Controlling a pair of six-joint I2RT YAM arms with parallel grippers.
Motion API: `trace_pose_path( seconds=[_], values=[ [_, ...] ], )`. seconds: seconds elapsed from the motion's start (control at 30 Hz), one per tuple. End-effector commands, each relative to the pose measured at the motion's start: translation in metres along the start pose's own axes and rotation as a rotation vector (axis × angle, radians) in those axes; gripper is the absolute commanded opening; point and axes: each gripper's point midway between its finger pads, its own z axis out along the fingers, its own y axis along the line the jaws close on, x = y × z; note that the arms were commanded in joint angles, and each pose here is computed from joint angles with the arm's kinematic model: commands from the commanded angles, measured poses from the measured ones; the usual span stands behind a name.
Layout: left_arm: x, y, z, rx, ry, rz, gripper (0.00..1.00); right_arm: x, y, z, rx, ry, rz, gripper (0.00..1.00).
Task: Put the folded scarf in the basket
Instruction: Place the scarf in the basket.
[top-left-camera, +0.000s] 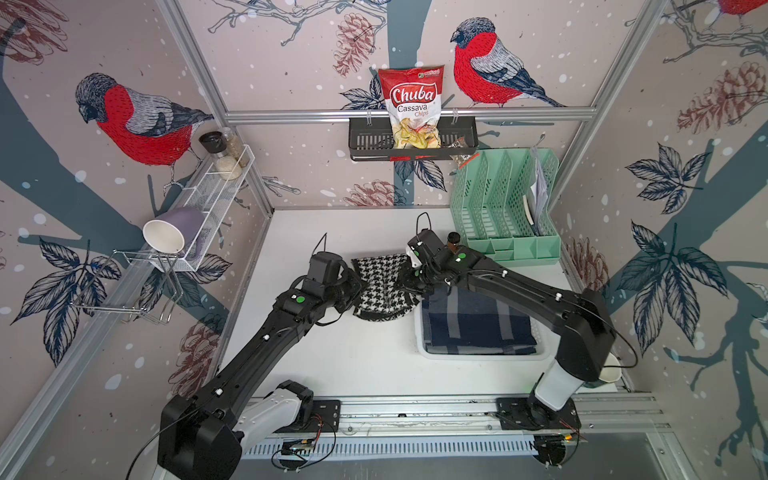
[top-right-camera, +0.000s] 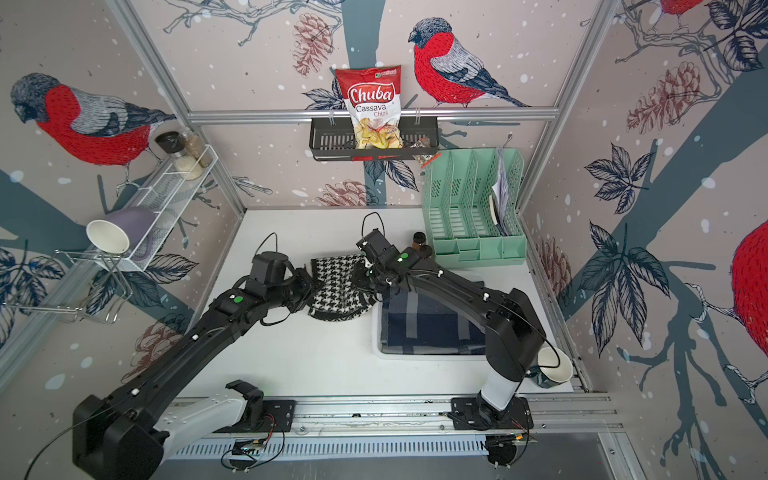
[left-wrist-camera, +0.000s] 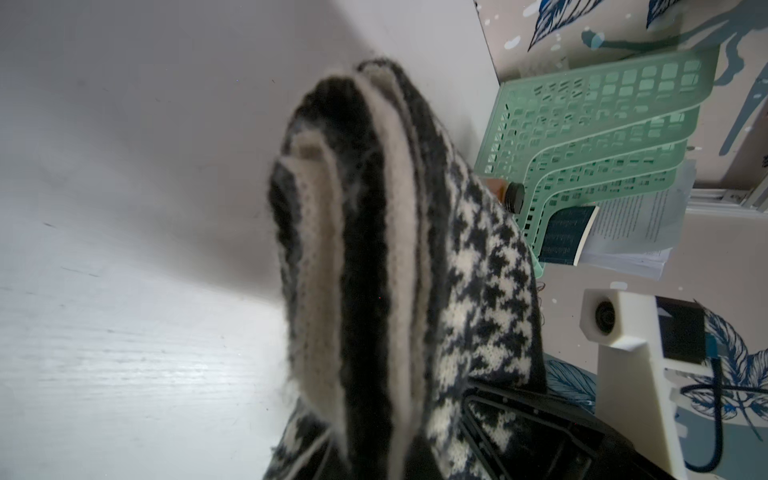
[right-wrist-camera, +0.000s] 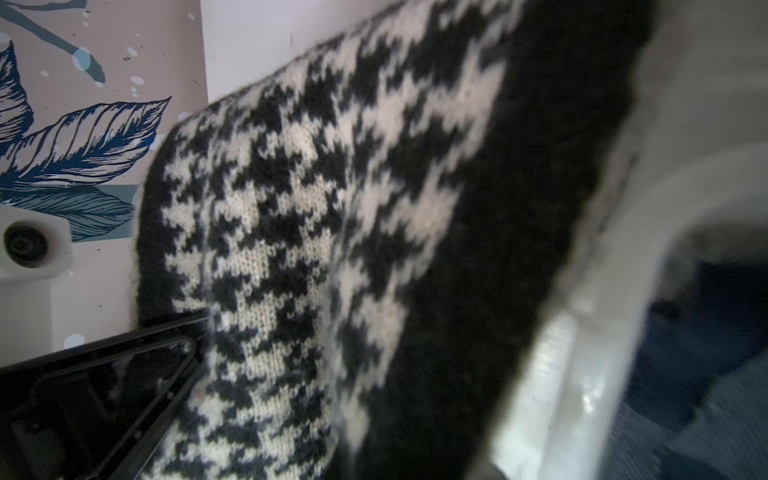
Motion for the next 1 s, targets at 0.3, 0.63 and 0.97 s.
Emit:
trace_pose_path(
  seconds=[0.3, 0.63, 0.97],
  values=[
    [0.101, -0.079, 0.046, 0.044, 0.127, 0.091, 0.0, 0.02, -0.101, -0.091, 0.163, -0.164, 0.107, 0.0],
    [0.173, -0.104, 0.091, 0.022, 0.251, 0.172, 0.0, 0.038, -0.172, -0.127, 0.302, -0.215, 0.224, 0.0],
    [0.198, -0.096, 0.113, -0.017, 0.304, 0.199, 0.0, 0.039, -0.216, -0.13, 0.379, -0.228, 0.286, 0.0]
  ],
)
